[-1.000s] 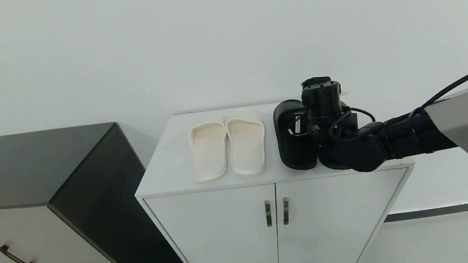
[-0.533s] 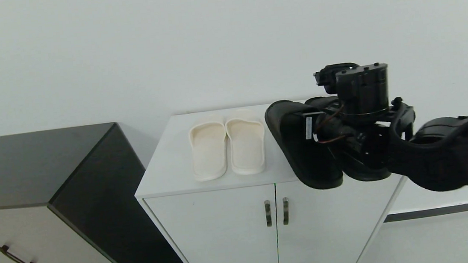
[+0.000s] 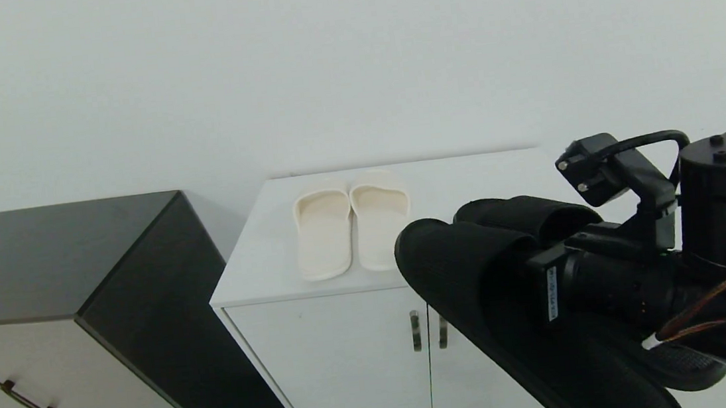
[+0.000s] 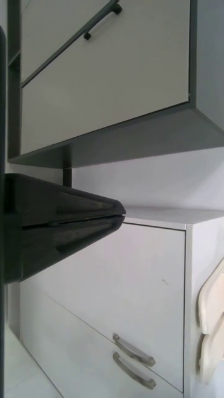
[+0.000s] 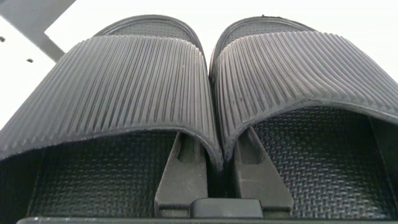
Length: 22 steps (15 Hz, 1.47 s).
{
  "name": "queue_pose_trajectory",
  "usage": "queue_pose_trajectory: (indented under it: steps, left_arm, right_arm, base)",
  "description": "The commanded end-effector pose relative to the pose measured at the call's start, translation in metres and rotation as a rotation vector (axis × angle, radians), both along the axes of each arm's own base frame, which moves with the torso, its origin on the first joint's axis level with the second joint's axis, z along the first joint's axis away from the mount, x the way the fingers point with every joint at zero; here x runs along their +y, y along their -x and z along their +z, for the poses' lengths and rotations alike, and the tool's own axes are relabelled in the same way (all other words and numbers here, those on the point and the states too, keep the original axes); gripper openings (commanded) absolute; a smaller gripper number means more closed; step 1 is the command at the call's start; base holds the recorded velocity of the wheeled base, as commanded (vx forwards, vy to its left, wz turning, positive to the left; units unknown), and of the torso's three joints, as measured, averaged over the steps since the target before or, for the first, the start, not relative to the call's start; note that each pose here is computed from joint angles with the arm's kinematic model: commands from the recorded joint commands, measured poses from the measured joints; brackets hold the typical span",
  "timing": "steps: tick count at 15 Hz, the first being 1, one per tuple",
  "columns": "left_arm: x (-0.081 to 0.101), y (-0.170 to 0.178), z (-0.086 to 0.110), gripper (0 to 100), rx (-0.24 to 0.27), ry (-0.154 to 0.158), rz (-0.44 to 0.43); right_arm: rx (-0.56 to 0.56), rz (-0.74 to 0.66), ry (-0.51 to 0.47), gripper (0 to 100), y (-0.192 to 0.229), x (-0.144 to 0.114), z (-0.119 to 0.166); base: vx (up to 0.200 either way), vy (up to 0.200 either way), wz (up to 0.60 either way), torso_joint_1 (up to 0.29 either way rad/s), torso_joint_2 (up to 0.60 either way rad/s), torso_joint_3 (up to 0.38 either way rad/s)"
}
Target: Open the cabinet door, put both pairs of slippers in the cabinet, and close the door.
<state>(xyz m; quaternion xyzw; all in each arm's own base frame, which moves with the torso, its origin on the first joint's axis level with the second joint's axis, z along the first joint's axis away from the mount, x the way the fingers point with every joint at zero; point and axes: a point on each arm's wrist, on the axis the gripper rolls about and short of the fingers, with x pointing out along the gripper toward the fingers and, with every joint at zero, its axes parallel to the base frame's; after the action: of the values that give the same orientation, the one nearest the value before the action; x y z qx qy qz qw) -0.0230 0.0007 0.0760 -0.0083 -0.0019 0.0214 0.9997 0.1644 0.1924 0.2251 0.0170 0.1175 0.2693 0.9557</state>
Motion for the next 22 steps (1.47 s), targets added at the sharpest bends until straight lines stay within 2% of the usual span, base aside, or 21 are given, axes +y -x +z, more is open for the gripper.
queue_pose_trajectory:
  steps: [1,8,10,14,17,22]
  left_arm:
    - [0.000,0.000,0.000,0,0.002,0.000,0.000]
    - [0.000,0.000,0.000,0,0.000,0.000,0.000]
    - [0.000,0.000,0.000,0,0.002,0.000,0.000]
    - [0.000,0.000,0.000,0,0.002,0.000,0.000]
    - [0.000,0.000,0.000,0,0.000,0.003,0.000]
    - [0.000,0.000,0.000,0,0.002,0.003,0.000]
  right_arm:
    - [0.005,0.048,-0.004,0,0.010,-0.007,-0.002]
    - [0.024,0.073,0.031,0,0.015,-0.009,-0.012]
    - [0.020,0.087,0.045,0,0.016,-0.011,-0.016]
    - [0.007,0.128,0.014,0,0.017,-0.013,-0.021]
    - [-0.010,0.191,0.001,0,0.022,-0.018,-0.021]
    - [-0.013,0.191,0.024,0,0.022,-0.021,-0.025]
  base:
    - [0.000,0.000,0.00,0.000,0.00,0.000]
    - [0.000,0.000,0.00,0.000,0.00,0.000]
    - [-0.200,0.000,0.00,0.005,0.00,0.002]
    - [-0.200,0.000,0.00,-0.001,0.00,0.006]
    - [0.000,0.000,0.00,0.000,0.00,0.000]
    - [0.000,0.000,0.00,0.000,0.00,0.000]
